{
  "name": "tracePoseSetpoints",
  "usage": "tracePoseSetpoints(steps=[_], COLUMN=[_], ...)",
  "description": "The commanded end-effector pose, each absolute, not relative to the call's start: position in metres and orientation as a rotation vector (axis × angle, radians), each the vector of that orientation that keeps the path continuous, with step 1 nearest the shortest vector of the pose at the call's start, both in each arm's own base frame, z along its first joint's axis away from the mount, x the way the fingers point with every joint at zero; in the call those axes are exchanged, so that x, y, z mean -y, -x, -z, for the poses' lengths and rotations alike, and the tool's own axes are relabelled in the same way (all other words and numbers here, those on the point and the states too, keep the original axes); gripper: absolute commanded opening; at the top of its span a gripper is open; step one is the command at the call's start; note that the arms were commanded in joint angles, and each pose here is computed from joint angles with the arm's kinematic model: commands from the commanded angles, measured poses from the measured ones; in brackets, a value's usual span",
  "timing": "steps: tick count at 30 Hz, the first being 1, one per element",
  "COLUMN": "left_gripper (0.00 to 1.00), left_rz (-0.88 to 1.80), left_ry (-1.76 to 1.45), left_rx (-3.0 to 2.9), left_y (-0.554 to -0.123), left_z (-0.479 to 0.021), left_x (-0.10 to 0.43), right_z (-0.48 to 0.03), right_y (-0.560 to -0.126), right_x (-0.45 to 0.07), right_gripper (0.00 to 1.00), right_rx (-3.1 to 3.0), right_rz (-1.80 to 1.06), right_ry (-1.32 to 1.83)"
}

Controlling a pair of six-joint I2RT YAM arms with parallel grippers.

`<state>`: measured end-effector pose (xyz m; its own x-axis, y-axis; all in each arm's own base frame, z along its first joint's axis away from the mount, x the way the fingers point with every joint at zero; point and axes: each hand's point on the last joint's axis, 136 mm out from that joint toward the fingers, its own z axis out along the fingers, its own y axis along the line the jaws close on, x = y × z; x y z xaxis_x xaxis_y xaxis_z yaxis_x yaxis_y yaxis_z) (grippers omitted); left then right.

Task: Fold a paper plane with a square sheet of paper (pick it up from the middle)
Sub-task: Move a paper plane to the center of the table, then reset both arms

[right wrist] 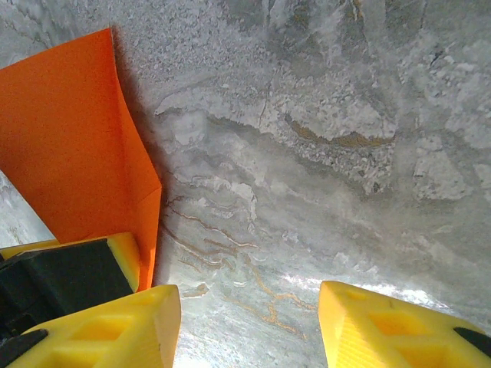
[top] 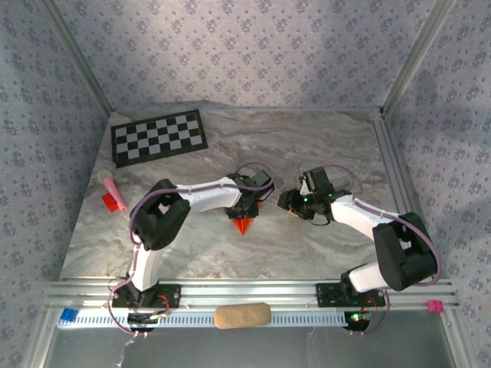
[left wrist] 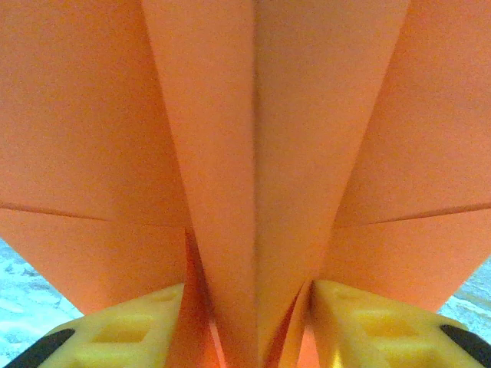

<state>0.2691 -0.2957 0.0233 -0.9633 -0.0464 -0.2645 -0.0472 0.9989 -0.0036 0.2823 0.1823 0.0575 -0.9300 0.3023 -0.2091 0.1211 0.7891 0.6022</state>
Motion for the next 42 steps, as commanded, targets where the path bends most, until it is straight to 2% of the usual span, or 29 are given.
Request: tracePoseSetpoints(steps=[1,10,20,23,26,30,34,35,37,38,42], left_gripper=[0.45,0.50,0.52,0.52,0.58,0.63,0.72,0.76,0.96,1.00,1.00], left_rz=[0.002,0.035,0.070,0.116,0.133,0.084,0.003,-0.021,-0.078,-0.107,-0.231], left_ry=[0.082,0.079,0.071,0.071,0.075,0.073,0.140,0.156,0.188,0.226,0.293], left_rx=[-2.837,-2.816,-2.791,-2.735,-2.643,-2.502,-2.389,-2.365,-2.298,-2.273,-2.210], left_y=[-0.271,-0.272,-0.271,-0.272,-0.275,-0.283,-0.300,-0.304,-0.314,-0.318,-0.325], left_z=[-0.045,-0.054,-0.069,-0.089,-0.117,-0.156,-0.170,-0.170,-0.169,-0.165,-0.158], left_x=[0.295,0.296,0.295,0.293,0.281,0.245,0.178,0.159,0.114,0.092,0.017], right_z=[-0.062,-0.062,-0.070,-0.083,-0.103,-0.139,-0.161,-0.162,-0.159,-0.152,-0.116], right_y=[-0.281,-0.281,-0.284,-0.288,-0.297,-0.314,-0.333,-0.337,-0.346,-0.351,-0.371], right_x=[-0.180,-0.179,-0.179,-0.169,-0.150,-0.112,-0.064,-0.055,-0.031,-0.022,0.004], right_gripper=[0.52,0.53,0.53,0.56,0.61,0.66,0.69,0.70,0.79,0.82,0.86], right_rx=[-2.680,-2.679,-2.657,-2.616,-2.547,-2.418,-2.245,-2.211,-2.144,-2.133,-2.171], right_rz=[-0.871,-0.867,-0.855,-0.774,-0.628,-0.343,0.036,0.126,0.322,0.371,0.386], right_ry=[-0.315,-0.317,-0.277,-0.232,-0.179,-0.126,-0.089,-0.053,-0.028,-0.025,-0.062])
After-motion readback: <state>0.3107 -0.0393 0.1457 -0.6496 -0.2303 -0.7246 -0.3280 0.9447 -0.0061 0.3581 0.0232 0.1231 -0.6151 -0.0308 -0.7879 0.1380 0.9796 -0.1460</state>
